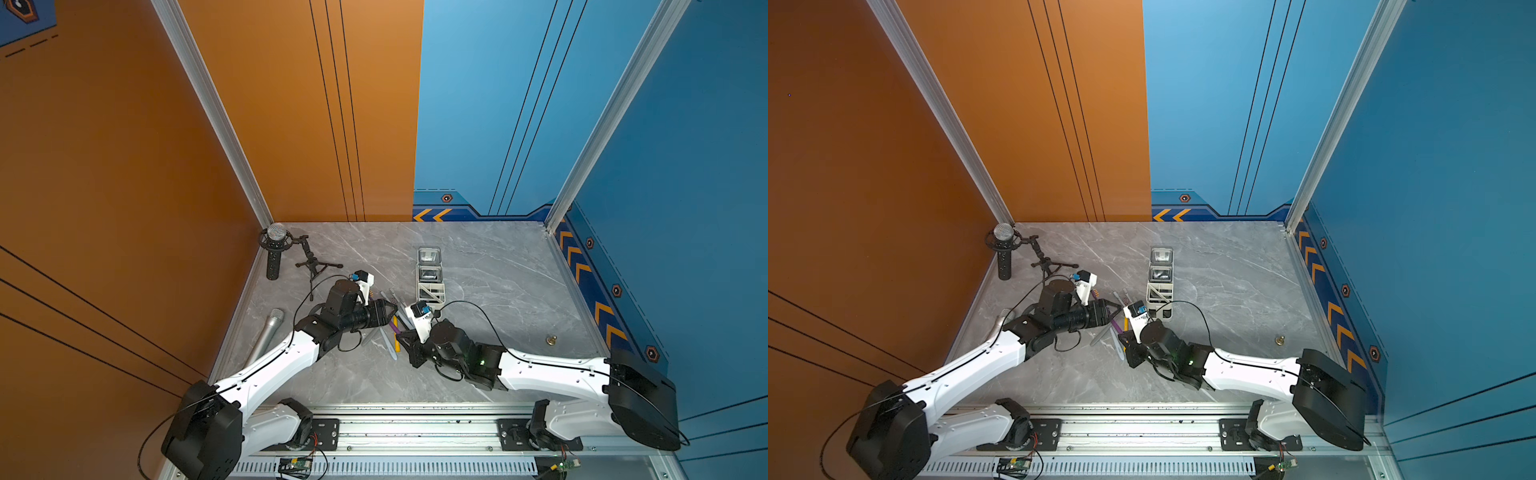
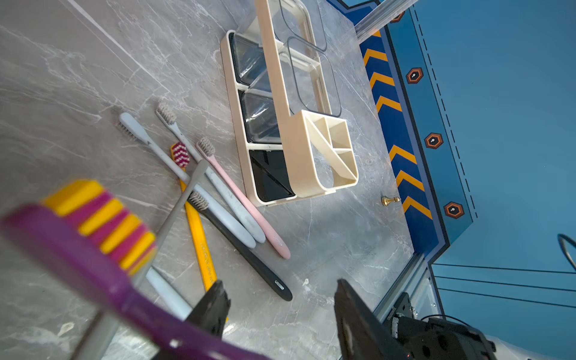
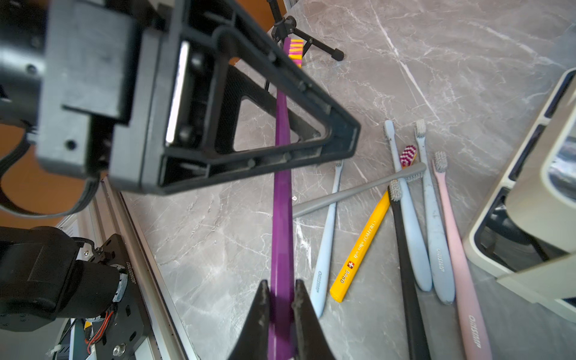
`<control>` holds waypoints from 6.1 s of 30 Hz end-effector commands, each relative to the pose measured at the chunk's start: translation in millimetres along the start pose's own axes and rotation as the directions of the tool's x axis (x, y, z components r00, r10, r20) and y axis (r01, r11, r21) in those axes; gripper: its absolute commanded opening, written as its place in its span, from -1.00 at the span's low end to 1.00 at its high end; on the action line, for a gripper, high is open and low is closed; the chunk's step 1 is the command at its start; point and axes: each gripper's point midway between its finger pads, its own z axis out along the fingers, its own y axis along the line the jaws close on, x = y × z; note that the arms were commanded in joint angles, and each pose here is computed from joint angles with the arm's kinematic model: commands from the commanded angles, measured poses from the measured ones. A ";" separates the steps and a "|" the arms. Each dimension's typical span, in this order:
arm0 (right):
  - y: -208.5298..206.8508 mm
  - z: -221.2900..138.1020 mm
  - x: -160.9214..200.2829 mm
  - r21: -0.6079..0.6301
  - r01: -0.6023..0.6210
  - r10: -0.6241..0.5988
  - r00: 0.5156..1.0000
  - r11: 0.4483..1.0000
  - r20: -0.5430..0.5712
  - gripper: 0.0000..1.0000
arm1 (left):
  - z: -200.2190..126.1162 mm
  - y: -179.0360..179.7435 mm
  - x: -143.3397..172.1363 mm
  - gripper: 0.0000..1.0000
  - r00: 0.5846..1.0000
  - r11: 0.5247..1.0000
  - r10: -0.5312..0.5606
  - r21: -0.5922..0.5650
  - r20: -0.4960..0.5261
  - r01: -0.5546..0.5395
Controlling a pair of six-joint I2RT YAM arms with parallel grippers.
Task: Place the toothbrush into the toothbrush holder
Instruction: Pick up the toothbrush from the center of the board, then place the toothbrush in the toothbrush holder.
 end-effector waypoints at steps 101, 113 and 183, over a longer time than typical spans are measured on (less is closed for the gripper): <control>-165.5 -202.0 7.1 0.634 -0.212 0.146 0.977 0.744 0.156 1.00 | 61.6 -187.5 -87.8 -1.00 0.474 0.526 0.758 0.011 0.447 -0.850; -165.6 -206.2 1.6 0.635 -0.178 0.097 0.982 0.752 0.160 1.00 | 101.1 -188.2 -96.5 -1.00 0.429 0.499 0.752 -0.008 0.500 -0.866; -180.9 -201.0 -0.1 0.654 -0.167 0.146 0.985 0.738 0.088 1.00 | 124.5 -124.2 -56.5 0.29 0.489 0.543 0.743 0.017 0.457 -0.840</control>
